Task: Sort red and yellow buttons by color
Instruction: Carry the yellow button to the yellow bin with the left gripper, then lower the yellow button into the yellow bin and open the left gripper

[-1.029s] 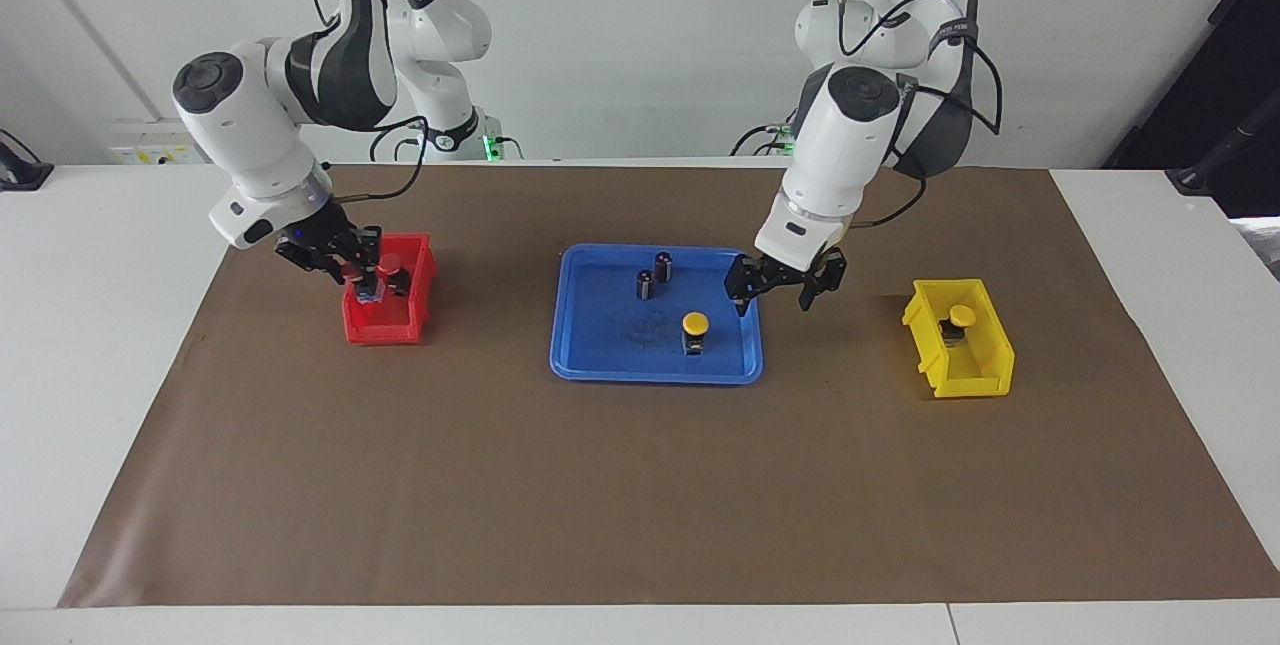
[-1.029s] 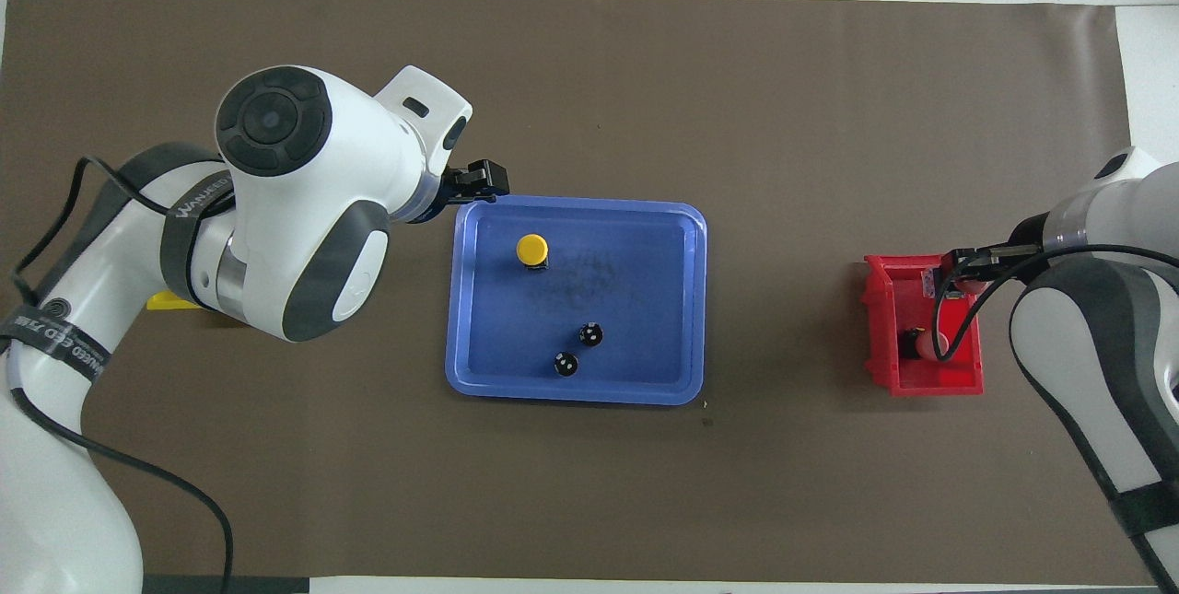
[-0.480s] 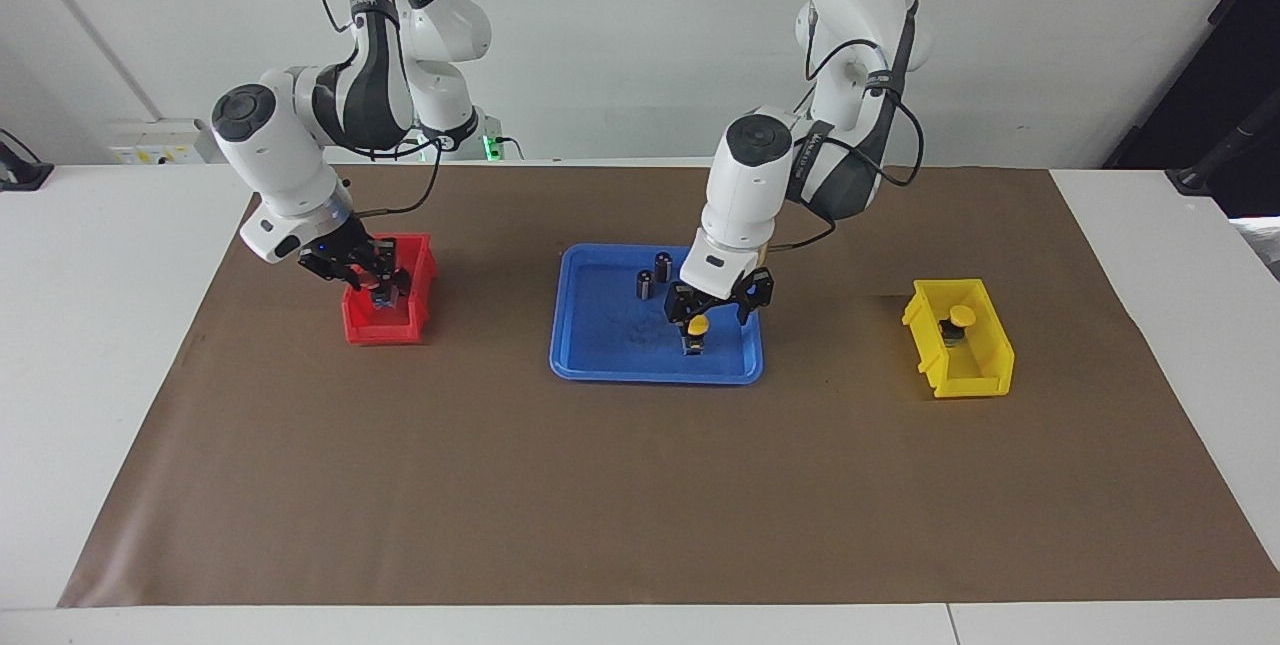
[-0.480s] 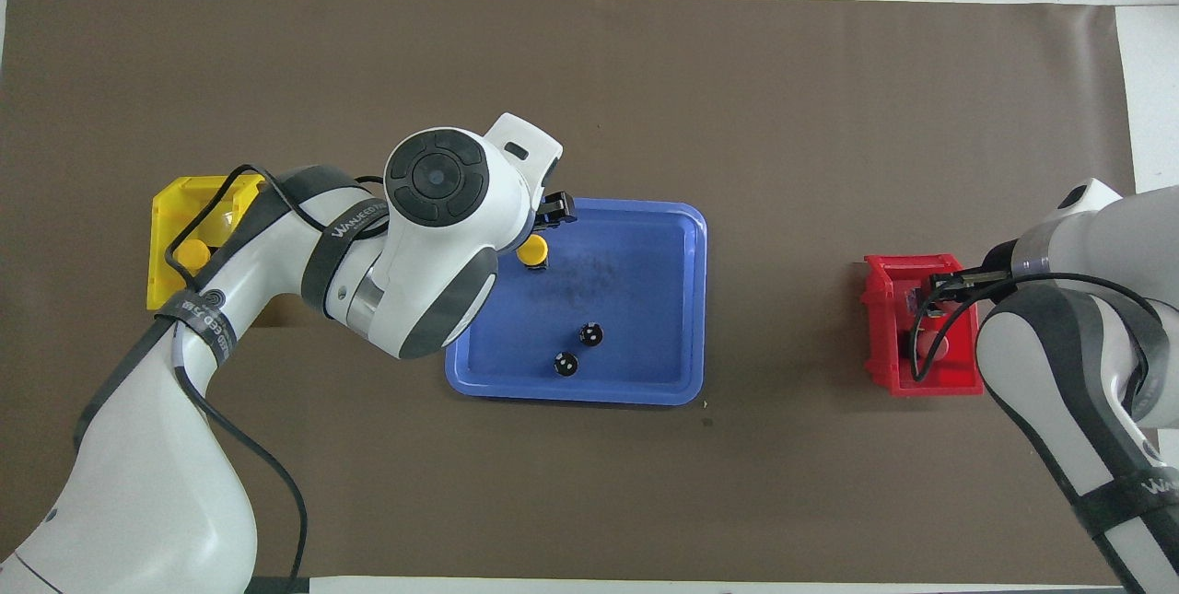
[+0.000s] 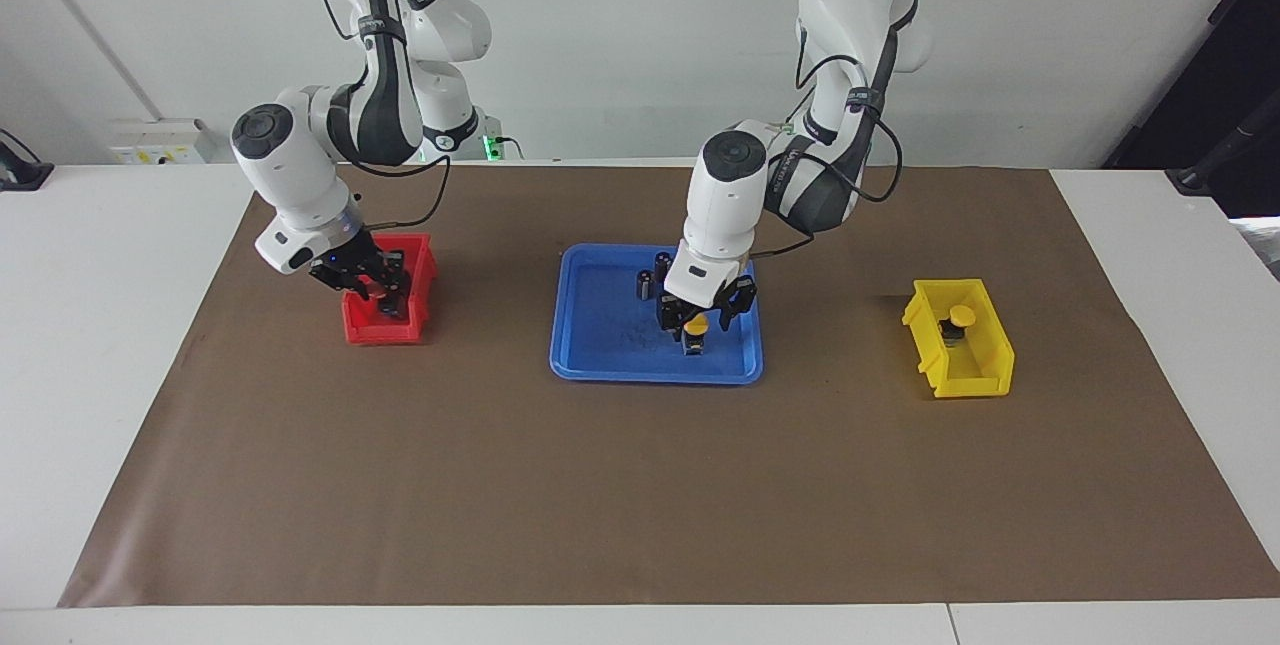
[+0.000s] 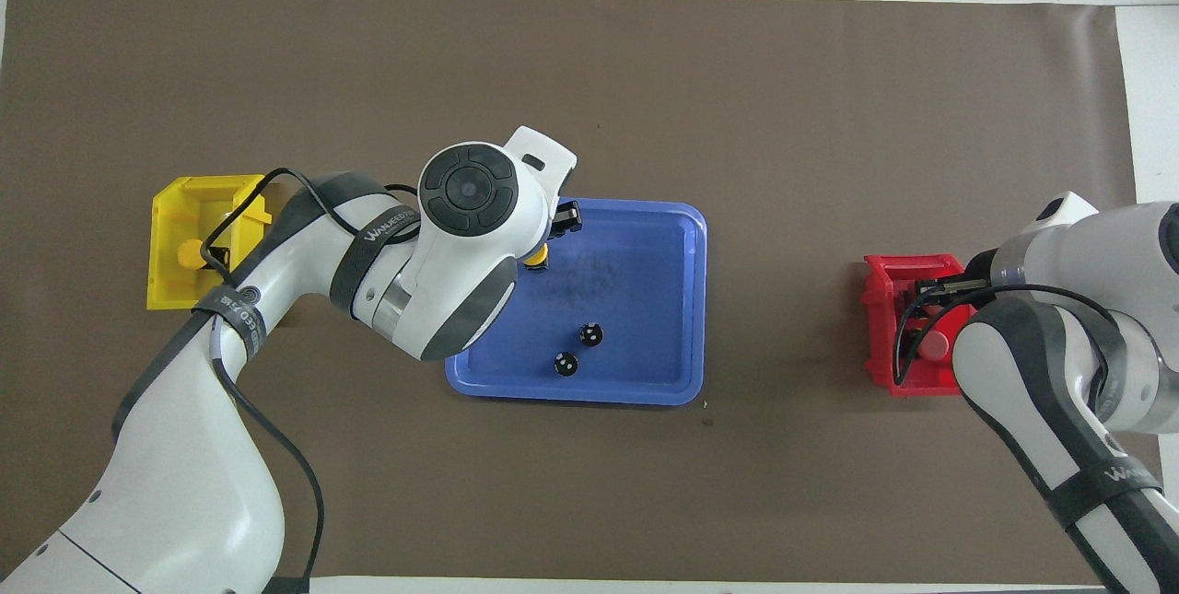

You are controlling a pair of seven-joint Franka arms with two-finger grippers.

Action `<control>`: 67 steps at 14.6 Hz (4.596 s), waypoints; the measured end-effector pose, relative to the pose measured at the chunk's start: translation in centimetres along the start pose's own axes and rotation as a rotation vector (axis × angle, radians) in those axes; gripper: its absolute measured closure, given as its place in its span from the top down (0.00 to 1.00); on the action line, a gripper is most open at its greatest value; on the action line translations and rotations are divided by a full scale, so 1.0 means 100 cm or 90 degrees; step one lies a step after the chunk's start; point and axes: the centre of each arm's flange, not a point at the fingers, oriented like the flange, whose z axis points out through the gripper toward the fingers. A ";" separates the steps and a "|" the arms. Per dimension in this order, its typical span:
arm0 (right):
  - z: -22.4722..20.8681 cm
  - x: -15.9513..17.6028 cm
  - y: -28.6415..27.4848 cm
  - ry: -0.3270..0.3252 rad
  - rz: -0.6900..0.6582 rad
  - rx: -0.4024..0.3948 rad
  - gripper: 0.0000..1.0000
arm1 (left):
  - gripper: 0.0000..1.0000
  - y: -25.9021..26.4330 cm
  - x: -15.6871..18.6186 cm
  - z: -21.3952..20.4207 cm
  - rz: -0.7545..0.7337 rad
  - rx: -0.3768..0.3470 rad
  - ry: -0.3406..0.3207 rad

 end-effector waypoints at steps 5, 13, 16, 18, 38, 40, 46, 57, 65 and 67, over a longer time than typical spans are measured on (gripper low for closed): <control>0.007 -0.002 -0.006 0.006 -0.007 -0.002 0.41 | 0.48 0.002 -0.004 0.007 0.000 0.005 -0.006; -0.006 0.004 -0.006 -0.002 -0.009 0.000 0.53 | 0.41 -0.024 0.025 -0.079 -0.011 0.051 -0.020; -0.048 0.022 -0.008 -0.019 -0.013 0.005 0.54 | 0.41 -0.118 0.077 -0.132 0.026 0.063 -0.025; -0.081 0.033 -0.009 -0.018 -0.016 0.007 0.56 | 0.41 -0.191 0.111 -0.154 0.046 0.063 -0.026; -0.272 0.034 0.004 -0.033 0.004 -0.037 1.00 | 0.41 -0.376 0.146 -0.057 0.128 0.019 0.022; -0.269 0.036 -0.006 -0.038 0.012 -0.040 1.00 | 0.41 -0.376 0.145 -0.053 0.128 0.019 0.023; -0.269 0.035 0.003 -0.038 0.028 -0.039 1.00 | 0.41 -0.378 0.150 -0.034 0.127 0.015 0.041; -0.269 0.035 0.001 -0.038 0.025 -0.039 1.00 | 0.47 -0.394 0.148 -0.008 0.146 0.015 0.025; -0.269 0.035 -0.001 -0.039 0.023 -0.039 1.00 | 0.79 -0.382 0.155 -0.036 0.156 0.014 0.008; -0.269 0.035 -0.001 -0.038 0.023 -0.039 1.00 | 0.94 -0.379 0.158 -0.057 0.158 0.016 -0.006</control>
